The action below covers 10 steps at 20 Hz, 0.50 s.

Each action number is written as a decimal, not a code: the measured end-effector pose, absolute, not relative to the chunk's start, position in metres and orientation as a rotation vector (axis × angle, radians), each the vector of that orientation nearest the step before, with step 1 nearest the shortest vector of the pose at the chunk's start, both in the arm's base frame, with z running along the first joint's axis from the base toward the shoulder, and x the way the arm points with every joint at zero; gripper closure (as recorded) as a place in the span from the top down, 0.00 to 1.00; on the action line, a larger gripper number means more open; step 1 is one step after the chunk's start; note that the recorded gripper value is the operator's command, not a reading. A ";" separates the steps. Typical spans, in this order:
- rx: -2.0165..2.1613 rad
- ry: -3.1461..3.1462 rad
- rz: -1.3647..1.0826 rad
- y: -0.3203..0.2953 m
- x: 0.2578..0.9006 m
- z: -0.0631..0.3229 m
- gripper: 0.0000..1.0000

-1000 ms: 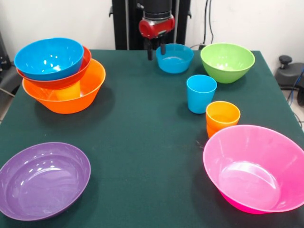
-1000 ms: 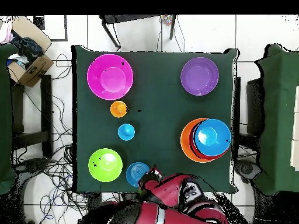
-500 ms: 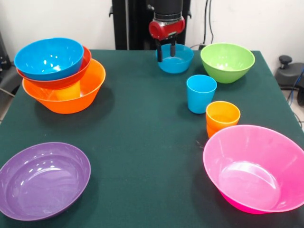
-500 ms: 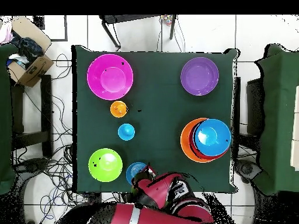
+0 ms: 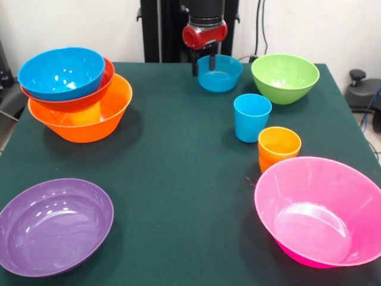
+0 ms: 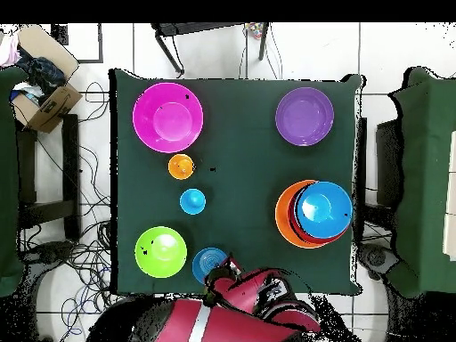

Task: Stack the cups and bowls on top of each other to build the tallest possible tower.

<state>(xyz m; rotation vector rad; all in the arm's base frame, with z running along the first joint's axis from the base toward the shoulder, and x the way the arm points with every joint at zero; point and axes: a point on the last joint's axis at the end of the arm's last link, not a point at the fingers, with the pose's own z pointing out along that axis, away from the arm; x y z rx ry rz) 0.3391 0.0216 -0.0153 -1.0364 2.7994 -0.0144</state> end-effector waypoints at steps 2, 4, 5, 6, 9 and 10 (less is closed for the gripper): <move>-1.030 2.797 -0.011 0.020 0.337 -0.017 1.00; -1.028 2.796 -0.009 0.020 0.335 -0.019 1.00; -1.027 2.795 -0.009 0.019 0.335 -0.019 1.00; -1.026 2.795 -0.009 0.018 0.333 -0.021 1.00; -1.030 2.800 -0.009 0.017 0.329 -0.023 1.00; -1.033 2.801 -0.009 0.017 0.328 -0.024 1.00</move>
